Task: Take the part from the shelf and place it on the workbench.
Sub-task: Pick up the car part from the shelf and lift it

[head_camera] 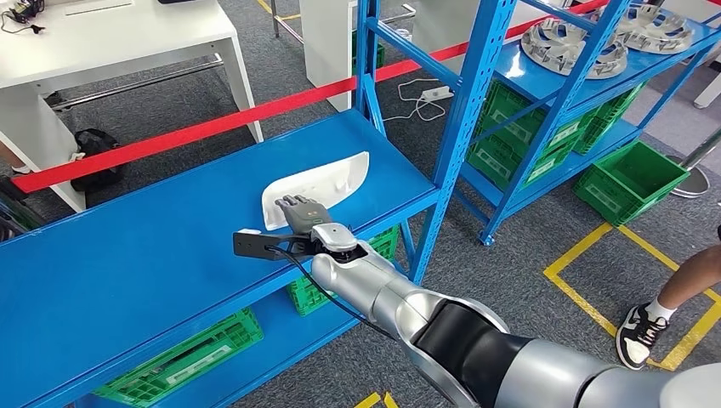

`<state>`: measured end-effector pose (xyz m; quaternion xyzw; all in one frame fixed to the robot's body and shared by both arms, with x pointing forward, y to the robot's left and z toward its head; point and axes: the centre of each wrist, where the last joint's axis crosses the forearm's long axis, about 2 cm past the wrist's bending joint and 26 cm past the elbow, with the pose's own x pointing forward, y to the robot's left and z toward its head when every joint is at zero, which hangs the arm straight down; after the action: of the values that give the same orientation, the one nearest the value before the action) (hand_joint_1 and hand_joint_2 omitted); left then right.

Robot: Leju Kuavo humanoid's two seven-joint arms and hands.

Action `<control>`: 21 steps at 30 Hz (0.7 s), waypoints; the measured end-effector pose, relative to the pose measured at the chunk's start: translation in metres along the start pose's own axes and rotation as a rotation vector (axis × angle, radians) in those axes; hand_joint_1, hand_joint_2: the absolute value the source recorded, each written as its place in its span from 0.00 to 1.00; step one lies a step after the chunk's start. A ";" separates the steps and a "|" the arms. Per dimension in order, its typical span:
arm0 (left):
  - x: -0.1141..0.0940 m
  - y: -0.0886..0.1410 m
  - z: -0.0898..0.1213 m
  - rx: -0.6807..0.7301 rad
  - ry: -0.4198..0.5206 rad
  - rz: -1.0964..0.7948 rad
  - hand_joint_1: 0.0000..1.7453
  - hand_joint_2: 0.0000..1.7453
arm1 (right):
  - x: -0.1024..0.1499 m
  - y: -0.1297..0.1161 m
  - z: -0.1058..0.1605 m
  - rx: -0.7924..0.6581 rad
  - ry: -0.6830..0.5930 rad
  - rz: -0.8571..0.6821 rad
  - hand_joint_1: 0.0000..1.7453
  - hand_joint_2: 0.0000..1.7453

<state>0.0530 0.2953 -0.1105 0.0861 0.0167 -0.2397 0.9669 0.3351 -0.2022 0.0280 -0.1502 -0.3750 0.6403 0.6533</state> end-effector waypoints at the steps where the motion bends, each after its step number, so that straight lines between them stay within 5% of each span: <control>1: 0.000 0.000 0.000 0.000 0.000 0.001 0.00 0.00 | 0.000 0.000 0.000 0.000 0.004 0.003 0.00 1.00; 5: -0.001 -0.001 0.000 -0.001 0.000 0.003 0.00 0.00 | -0.004 -0.001 0.000 -0.012 0.045 0.023 0.01 1.00; 9: -0.003 -0.002 0.000 -0.003 -0.006 0.012 0.00 0.00 | -0.013 -0.004 0.002 -0.027 0.110 0.065 1.00 1.00; 21: -0.005 -0.005 0.000 -0.012 -0.008 0.042 0.00 0.00 | -0.031 -0.010 0.004 -0.042 0.180 0.090 1.00 1.00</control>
<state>0.0462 0.2937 -0.1113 0.0796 0.0123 -0.2196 0.9723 0.3430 -0.2344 0.0287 -0.2377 -0.3212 0.6450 0.6514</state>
